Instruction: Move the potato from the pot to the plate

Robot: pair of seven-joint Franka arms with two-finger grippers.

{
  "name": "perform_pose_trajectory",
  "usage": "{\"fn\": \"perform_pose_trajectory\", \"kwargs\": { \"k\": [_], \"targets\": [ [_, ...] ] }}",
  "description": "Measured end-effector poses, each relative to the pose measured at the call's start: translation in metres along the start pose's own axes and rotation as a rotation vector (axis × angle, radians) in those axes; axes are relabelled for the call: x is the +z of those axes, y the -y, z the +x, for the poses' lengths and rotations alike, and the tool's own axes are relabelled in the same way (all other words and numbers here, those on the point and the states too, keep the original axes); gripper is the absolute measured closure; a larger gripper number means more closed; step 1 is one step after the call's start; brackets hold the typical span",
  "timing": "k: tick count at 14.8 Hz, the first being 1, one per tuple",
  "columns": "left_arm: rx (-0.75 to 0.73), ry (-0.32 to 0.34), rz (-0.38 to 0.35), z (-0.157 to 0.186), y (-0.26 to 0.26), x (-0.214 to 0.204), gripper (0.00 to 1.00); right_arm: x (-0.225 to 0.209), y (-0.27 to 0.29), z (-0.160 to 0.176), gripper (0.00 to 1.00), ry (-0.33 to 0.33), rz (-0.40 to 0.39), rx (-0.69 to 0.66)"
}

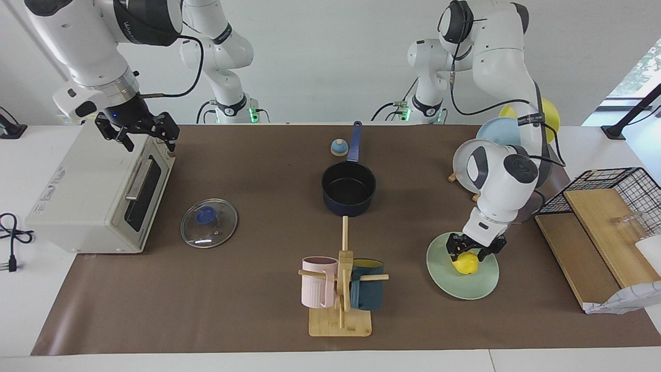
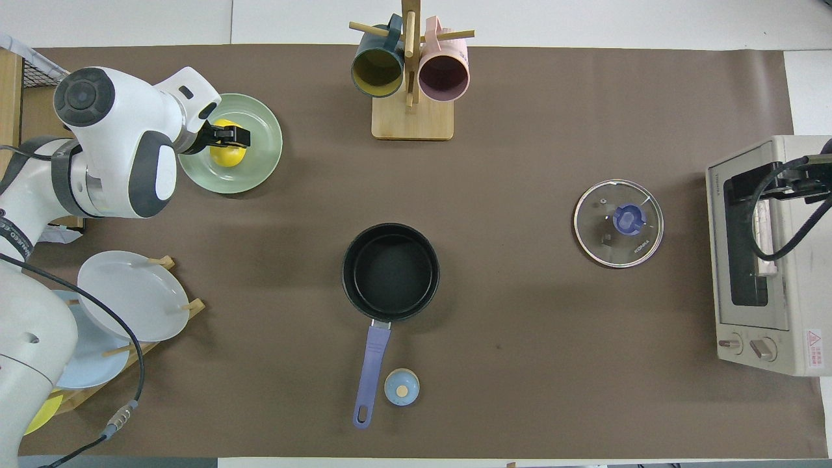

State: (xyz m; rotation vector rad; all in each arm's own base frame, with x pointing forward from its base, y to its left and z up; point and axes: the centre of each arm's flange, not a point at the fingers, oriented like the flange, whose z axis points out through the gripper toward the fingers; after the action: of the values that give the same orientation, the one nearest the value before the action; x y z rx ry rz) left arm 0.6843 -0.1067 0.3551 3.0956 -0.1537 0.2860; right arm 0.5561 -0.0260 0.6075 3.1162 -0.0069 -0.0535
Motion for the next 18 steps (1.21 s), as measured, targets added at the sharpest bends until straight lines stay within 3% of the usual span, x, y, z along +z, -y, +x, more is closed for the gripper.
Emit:
{"fn": "perform_pose_trajectory", "kwargs": {
  "k": [5, 11, 14, 18],
  "targets": [
    [-0.041, 0.062, 0.013, -0.009, 0.012, -0.129, 0.0, 0.0, 0.0, 0.0, 0.0, 0.0, 0.0, 0.0],
    [-0.081, 0.147, 0.026, -0.078, 0.032, -0.278, 0.0, 0.0, 0.0, 0.0, 0.0, 0.0, 0.0, 0.0],
    [-0.082, 0.202, 0.029, -0.106, 0.032, -0.294, 0.0, 0.0, 0.0, 0.0, 0.0, 0.0, 0.0, 0.0],
    [-0.08, 0.246, 0.032, -0.123, 0.03, -0.27, 0.0, 0.0, 0.0, 0.0, 0.0, 0.0, 0.0, 0.0]
  ]
}}
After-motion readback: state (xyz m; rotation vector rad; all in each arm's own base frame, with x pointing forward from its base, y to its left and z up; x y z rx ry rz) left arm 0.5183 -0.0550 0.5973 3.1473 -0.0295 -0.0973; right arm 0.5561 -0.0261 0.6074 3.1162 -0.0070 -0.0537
